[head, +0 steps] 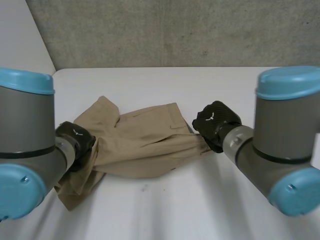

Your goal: Fold the shorts.

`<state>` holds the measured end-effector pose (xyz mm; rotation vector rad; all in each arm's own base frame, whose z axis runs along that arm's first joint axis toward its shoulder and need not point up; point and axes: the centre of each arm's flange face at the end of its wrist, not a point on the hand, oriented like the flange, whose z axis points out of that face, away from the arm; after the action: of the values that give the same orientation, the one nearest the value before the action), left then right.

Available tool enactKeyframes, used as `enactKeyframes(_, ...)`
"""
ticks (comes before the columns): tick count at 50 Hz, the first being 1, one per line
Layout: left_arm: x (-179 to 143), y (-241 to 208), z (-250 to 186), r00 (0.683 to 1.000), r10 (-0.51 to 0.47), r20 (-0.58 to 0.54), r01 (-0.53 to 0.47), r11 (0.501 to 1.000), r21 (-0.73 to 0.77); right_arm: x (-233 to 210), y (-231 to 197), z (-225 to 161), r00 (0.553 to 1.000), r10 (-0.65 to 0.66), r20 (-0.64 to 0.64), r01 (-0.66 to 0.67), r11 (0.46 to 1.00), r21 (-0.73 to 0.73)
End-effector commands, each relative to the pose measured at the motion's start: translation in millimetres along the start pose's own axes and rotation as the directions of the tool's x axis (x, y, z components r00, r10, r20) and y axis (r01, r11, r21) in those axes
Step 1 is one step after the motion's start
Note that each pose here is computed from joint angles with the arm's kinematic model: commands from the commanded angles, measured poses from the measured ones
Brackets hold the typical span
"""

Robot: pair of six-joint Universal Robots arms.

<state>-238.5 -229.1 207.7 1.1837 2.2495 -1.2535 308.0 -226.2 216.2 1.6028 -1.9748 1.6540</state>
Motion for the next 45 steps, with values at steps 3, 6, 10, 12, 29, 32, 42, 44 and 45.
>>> enactKeyframes(3,-30,-65,37,0.988,-0.088,0.126,0.063,0.979,0.193,33,-35,56,0.978,0.075,-0.197,-0.047,0.989,0.140)
enactKeyframes(6,-63,-118,30,0.953,-0.195,0.230,0.086,0.907,0.413,77,-75,58,0.901,0.226,-0.370,-0.084,0.929,0.361)
enactKeyframes(10,-108,-180,-5,0.860,-0.391,0.327,0.053,0.706,0.706,133,-125,27,0.764,0.418,-0.492,-0.013,0.772,0.636)
enactKeyframes(12,-127,-201,-21,0.796,-0.496,0.347,0.007,0.580,0.815,153,-141,7,0.707,0.481,-0.518,0.040,0.704,0.709)
enactKeyframes(29,-72,-149,-12,0.883,-0.424,0.201,0.064,0.533,0.843,117,-62,4,0.797,0.360,-0.484,-0.079,0.858,0.508)
enactKeyframes(32,-43,-115,15,0.923,-0.368,0.114,0.145,0.607,0.781,90,-19,15,0.850,0.317,-0.420,-0.163,0.918,0.363)
enactKeyframes(42,53,-14,69,0.974,-0.203,-0.102,0.227,0.846,0.483,3,70,25,0.938,0.275,-0.210,-0.267,0.961,0.066)
enactKeyframes(44,58,-6,68,0.976,-0.185,-0.113,0.217,0.867,0.448,-4,79,24,0.942,0.282,-0.183,-0.279,0.959,0.047)
enactKeyframes(45,59,-2,68,0.978,-0.174,-0.115,0.207,0.878,0.431,-7,81,23,0.943,0.283,-0.176,-0.280,0.959,0.040)
